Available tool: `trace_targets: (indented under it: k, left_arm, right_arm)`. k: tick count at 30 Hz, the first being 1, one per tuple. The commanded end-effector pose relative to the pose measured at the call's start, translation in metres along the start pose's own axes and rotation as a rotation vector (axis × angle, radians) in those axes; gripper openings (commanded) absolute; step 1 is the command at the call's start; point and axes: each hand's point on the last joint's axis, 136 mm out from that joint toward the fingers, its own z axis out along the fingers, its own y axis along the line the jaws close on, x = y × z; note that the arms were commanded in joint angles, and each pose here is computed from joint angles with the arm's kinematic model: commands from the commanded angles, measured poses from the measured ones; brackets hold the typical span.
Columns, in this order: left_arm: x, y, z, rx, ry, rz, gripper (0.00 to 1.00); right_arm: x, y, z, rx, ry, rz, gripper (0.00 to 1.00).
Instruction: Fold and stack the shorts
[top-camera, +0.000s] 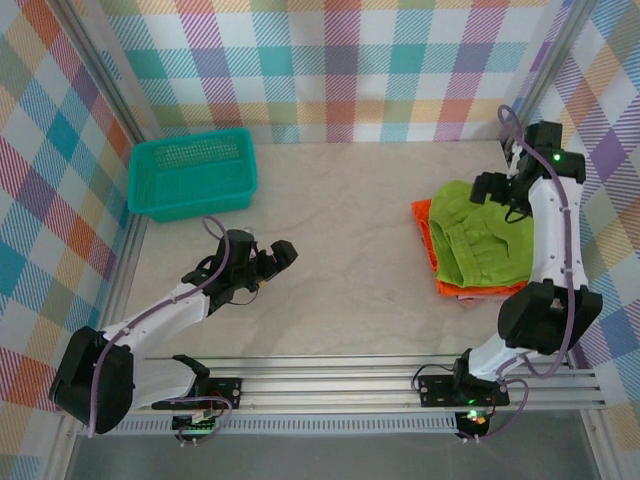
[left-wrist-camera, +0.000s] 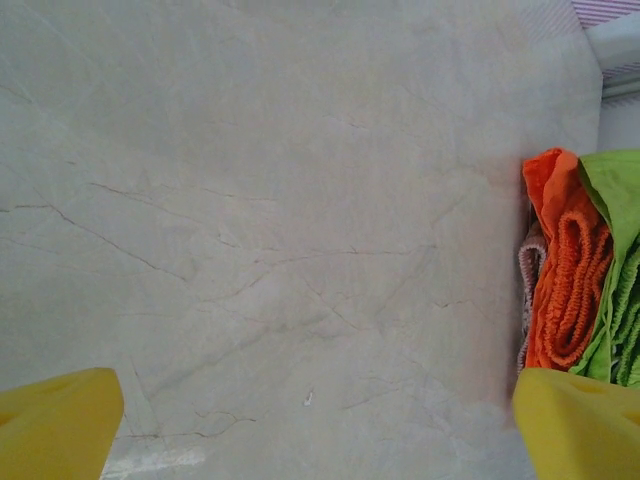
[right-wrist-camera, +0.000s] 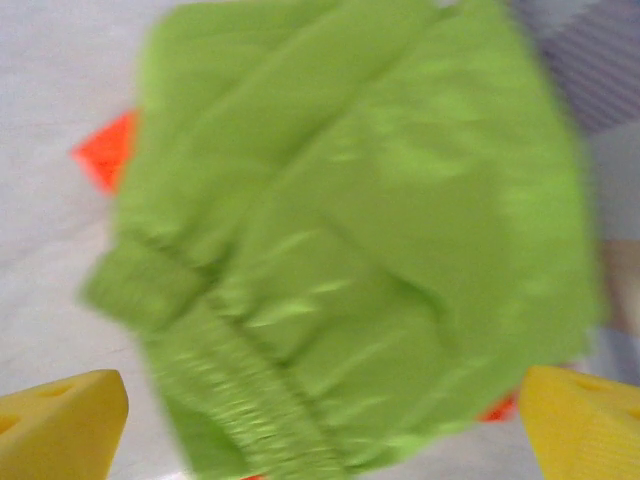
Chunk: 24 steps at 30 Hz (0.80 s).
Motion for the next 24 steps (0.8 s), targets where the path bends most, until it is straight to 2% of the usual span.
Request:
trace_targets:
  k: [1,6,10,19,24]
  left_arm:
    - [-0.01,-0.005,-0.008,-0.003,-0.03,0.016,1.0]
    - [-0.012,-0.004,-0.013,-0.011,-0.046,0.014,1.0]
    - [-0.011,-0.001,-0.015,-0.016,-0.05,0.011,1.0]
    - [-0.009,0.005,-0.02,-0.033,-0.06,0.007,1.0]
    - [-0.01,0.005,-0.023,-0.037,-0.067,0.009,1.0]
  right_arm:
    - [-0.015,0.074,-0.001,-0.436,-0.082,0.068,0.99]
    - [-0.016,0.111,0.007,-0.702,-0.105,0.155,0.99]
    - [-0.005,0.124,0.036,-0.823,-0.022,0.243,0.99]
    - [0.051,0.108,0.137,-0.724,0.176,0.372,0.99]
    - [0.059,0.106,0.149,-0.715,0.21,0.389,1.0]
